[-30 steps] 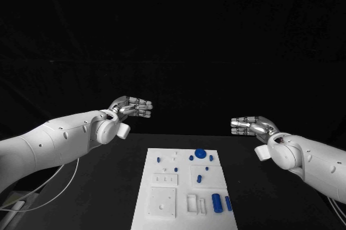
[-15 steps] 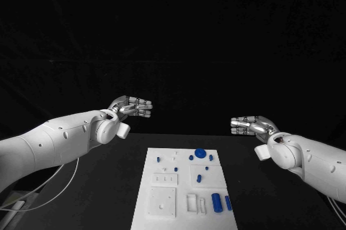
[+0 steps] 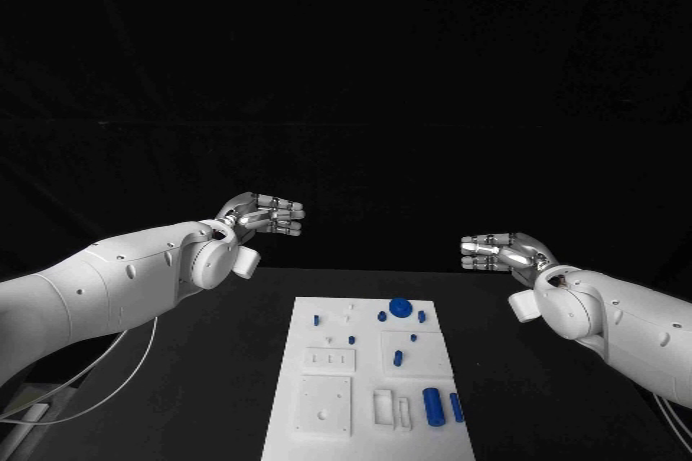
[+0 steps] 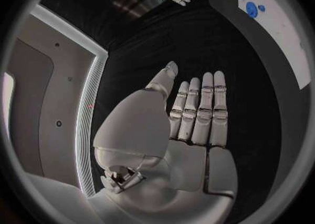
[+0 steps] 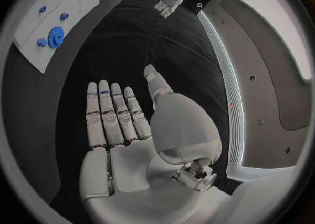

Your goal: Assemble the parts on the task board

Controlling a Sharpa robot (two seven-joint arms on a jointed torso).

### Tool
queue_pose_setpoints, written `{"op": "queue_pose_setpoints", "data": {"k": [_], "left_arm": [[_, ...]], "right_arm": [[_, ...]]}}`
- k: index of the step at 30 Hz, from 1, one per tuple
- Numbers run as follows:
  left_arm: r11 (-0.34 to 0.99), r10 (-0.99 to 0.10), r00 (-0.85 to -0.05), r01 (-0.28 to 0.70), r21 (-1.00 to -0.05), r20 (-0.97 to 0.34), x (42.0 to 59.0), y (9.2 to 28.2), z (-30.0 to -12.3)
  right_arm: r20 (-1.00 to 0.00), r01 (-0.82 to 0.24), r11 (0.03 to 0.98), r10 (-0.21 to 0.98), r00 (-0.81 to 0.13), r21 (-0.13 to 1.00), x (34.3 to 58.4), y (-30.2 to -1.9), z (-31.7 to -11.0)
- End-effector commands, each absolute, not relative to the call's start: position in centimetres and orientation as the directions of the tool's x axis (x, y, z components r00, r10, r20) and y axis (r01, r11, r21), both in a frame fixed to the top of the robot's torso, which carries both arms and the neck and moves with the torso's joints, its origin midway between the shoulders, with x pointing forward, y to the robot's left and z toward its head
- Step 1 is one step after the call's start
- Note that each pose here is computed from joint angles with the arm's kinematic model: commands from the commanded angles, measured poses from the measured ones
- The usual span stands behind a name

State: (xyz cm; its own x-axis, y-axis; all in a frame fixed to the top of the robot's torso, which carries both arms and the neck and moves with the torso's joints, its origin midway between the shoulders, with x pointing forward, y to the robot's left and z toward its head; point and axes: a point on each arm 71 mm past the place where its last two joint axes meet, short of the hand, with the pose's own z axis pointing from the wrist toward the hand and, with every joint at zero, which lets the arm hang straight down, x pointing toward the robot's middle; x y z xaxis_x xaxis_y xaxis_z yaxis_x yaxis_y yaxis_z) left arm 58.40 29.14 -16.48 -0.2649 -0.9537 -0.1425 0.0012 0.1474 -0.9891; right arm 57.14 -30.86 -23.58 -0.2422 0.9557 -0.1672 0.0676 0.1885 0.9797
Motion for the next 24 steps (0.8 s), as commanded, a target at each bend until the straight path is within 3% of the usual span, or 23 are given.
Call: {"op": "queue_pose_setpoints", "data": {"k": [1, 24], "left_arm": [[0.136, -0.953, -0.271, 0.013, -0.991, -0.135, 58.42, 28.97, -16.34], [0.136, -0.953, -0.271, 0.014, -0.991, -0.135, 58.42, 28.95, -16.34]], "right_arm": [[-0.162, 0.057, 0.181, 0.956, -0.245, 0.982, 57.15, -30.79, -23.5], [-0.162, 0.059, 0.181, 0.956, -0.245, 0.982, 57.11, -30.81, -23.62]]}}
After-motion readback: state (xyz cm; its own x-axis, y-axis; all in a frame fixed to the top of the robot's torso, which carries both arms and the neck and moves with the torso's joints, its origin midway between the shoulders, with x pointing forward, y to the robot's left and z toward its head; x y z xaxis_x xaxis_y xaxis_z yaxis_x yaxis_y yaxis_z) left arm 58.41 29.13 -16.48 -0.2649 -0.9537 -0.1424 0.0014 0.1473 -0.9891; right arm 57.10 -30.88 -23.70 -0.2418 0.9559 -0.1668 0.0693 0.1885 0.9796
